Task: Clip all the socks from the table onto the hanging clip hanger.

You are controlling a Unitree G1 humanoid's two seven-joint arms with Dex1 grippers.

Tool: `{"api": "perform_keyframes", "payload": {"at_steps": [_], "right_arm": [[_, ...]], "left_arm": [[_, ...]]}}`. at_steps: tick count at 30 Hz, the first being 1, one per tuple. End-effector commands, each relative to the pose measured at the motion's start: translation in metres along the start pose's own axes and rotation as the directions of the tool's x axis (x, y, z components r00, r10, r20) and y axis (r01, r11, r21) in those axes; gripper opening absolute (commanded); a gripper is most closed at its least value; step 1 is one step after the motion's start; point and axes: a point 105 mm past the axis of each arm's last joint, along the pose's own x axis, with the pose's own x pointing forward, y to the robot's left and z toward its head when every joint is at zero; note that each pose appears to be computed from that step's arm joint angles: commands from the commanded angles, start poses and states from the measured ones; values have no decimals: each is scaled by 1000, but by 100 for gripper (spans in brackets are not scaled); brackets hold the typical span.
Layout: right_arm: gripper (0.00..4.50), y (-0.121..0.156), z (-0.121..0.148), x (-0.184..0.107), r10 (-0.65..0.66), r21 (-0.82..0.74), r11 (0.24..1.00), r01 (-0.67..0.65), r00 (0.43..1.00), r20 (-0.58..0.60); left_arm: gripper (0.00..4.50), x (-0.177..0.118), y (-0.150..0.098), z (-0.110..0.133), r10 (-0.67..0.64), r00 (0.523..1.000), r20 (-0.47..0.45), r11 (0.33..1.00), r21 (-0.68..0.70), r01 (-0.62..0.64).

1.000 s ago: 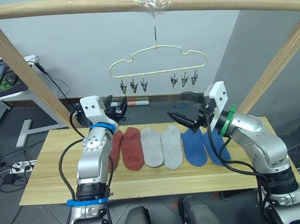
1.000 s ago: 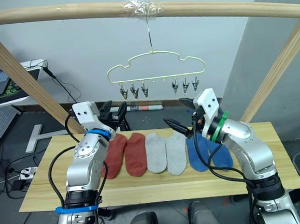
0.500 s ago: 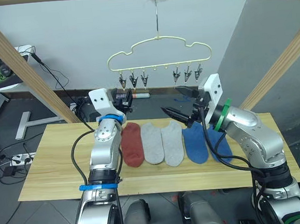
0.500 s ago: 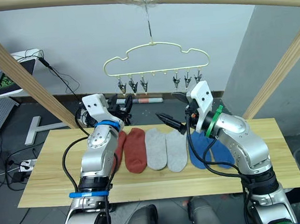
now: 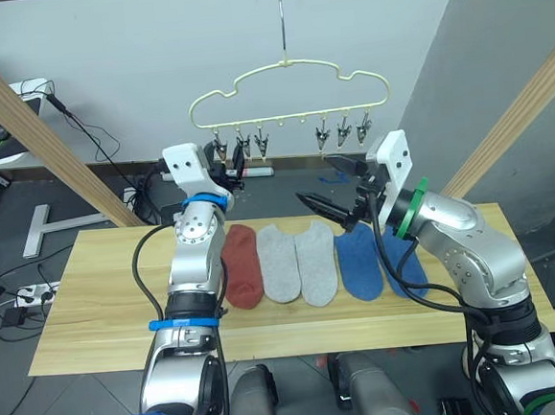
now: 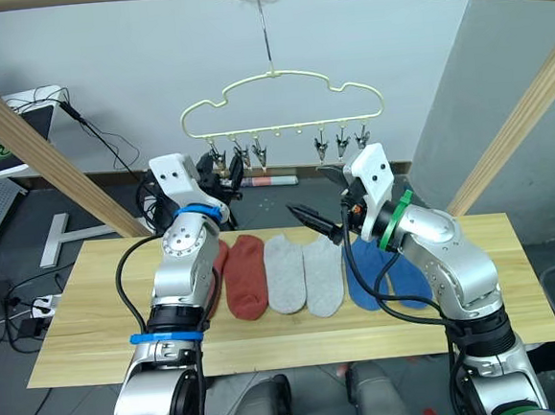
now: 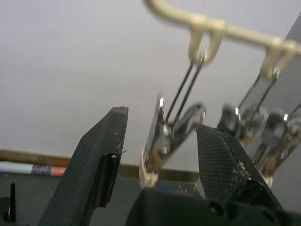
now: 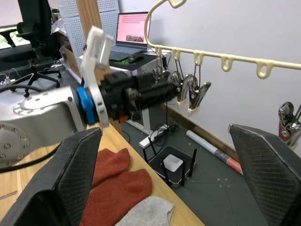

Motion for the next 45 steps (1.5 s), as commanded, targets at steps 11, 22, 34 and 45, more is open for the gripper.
{"api": "perform_keyframes", "payload": {"at_steps": [11, 22, 34, 45], "right_arm": [[450, 4, 23, 1, 24, -36, 999, -22, 997, 73], [450, 3, 24, 1, 21, -35, 999, -18, 997, 76], [450, 0, 27, 1, 7, -42, 999, -4, 997, 80], [450, 3, 28, 4, 10, -37, 999, -7, 996, 84]], "left_arm": [[264, 3, 4, 28, 14, 994, 106, 999, 32, -18], [264, 8, 2, 34, 5, 992, 129, 999, 31, -9], [177, 6, -1, 32, -11, 992, 126, 1000, 23, 8], [2, 6, 1, 33, -19, 992, 123, 1000, 19, 17]]}}
